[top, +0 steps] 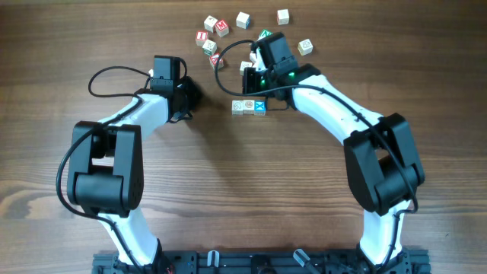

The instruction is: Form a horizontal line

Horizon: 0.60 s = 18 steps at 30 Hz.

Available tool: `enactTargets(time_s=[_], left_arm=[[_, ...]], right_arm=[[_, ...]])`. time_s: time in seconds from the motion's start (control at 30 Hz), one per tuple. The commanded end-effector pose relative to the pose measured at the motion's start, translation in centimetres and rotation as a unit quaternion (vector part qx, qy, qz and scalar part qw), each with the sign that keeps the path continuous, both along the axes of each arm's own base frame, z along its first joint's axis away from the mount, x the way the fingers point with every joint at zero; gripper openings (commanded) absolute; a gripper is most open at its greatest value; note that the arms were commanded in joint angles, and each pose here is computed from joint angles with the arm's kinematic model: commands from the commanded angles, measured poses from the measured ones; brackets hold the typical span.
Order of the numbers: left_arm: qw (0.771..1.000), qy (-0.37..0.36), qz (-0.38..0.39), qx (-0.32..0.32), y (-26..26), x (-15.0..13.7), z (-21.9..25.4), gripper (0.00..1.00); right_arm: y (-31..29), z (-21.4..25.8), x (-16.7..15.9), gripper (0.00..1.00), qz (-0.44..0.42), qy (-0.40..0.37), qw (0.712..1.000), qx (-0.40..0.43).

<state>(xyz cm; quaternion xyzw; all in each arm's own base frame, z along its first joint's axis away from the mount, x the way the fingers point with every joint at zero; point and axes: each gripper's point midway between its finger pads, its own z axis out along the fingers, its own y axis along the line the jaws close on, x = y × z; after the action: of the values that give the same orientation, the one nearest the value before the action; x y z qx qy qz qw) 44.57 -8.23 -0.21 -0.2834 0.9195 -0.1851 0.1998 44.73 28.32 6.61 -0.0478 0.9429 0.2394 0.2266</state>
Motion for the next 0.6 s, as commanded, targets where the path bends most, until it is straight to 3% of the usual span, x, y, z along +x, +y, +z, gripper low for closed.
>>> enactTargets(time_s=[0.0,0.57], left_arm=[[0.997,0.062,0.02,0.031,1.8,-2.8,-3.8,0.04],[0.997,0.071,0.02,0.033,1.9,-3.2,-3.9,0.04]], right_arm=[[0.0,-2.1,0.6,0.05,-0.001,0.001,1.0,-0.024],[-0.3,-4.4,-0.2,0.04,0.001,0.029,0.999,-0.038]])
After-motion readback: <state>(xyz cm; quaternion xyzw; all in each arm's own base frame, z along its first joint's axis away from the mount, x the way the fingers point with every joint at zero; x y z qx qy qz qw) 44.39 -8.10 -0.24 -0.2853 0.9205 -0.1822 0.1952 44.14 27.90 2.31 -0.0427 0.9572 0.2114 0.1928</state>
